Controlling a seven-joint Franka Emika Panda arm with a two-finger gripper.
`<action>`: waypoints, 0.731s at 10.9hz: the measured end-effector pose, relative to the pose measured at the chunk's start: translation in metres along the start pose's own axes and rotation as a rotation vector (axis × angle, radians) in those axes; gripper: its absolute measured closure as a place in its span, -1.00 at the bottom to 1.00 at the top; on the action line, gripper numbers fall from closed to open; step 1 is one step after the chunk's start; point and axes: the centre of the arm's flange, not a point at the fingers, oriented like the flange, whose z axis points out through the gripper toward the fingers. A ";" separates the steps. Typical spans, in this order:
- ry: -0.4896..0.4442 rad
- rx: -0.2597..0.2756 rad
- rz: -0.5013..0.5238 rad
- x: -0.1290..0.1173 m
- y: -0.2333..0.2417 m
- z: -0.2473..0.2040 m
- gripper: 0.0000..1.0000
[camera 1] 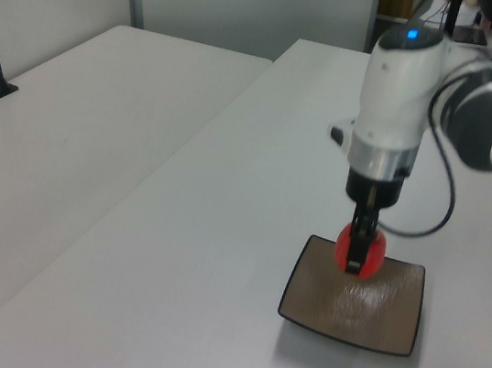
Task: Apples placed on a ceramic plate
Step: 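Lower the apple onto the plate and open the gripper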
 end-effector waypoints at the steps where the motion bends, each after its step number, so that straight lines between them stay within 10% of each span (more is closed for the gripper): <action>1: 0.010 -0.010 0.011 0.004 -0.008 0.021 -0.60; 8: -0.032 -0.048 -0.006 0.005 -0.021 0.078 -0.60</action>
